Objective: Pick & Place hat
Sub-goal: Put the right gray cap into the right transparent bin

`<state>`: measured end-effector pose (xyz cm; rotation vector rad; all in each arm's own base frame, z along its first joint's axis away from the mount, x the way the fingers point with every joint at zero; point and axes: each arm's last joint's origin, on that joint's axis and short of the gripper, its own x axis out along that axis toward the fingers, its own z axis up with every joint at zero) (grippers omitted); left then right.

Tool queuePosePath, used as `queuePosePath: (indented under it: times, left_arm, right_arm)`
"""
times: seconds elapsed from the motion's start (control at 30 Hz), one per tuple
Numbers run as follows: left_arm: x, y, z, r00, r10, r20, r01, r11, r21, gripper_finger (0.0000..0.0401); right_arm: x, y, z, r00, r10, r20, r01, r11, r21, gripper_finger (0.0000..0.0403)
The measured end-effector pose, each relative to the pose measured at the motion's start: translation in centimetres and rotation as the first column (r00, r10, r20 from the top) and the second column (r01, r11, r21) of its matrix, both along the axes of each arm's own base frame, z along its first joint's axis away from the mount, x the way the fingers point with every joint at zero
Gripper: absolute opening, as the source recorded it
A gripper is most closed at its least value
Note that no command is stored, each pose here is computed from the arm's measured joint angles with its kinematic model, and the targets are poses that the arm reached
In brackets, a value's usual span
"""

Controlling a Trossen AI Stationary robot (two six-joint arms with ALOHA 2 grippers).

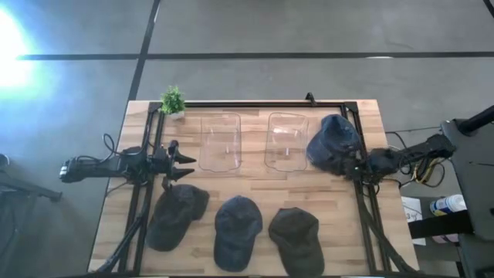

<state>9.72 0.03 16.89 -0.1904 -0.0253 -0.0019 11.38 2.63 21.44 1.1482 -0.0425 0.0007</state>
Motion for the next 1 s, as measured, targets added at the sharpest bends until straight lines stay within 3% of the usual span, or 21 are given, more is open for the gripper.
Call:
queuePosePath:
  times: [0.1,0.23,0.37,0.53,0.8,1.0]
  left_arm:
    - [0.0,0.0,0.0,1.0,0.0,0.0,0.0,1.0,0.0,0.0176]
    - [0.0,0.0,0.0,1.0,0.001,-0.001,-0.001,1.0,0.0,0.0176]
    - [0.0,0.0,0.0,1.0,0.001,-0.002,-0.001,1.0,0.0,0.0176]
    - [0.0,0.0,0.0,1.0,0.002,-0.003,-0.002,1.0,0.0,0.0176]
    - [0.0,0.0,0.2,1.0,0.003,0.022,-0.003,1.0,-0.01,0.0176]
    - [0.0,0.0,0.3,0.999,-0.001,0.035,0.008,0.983,-0.183,0.0176]
  right_arm:
    - [1.2,1.3,1.1,0.94,0.114,-0.322,-0.094,0.993,0.078,0.0201]
    - [3.1,4.1,2.8,0.741,0.231,-0.63,-0.18,0.973,0.144,0.0198]
    - [5.2,8.4,3.4,0.544,0.305,-0.782,-0.209,0.952,0.225,0.0198]
    - [6.8,14.6,3.2,0.407,0.385,-0.828,-0.135,0.922,0.363,0.0198]
    - [7.8,23.3,2.0,0.304,0.412,-0.859,-0.01,0.903,0.429,0.0198]
    - [8.2,27.9,1.3,0.29,0.421,-0.859,0.053,0.89,0.454,0.0198]
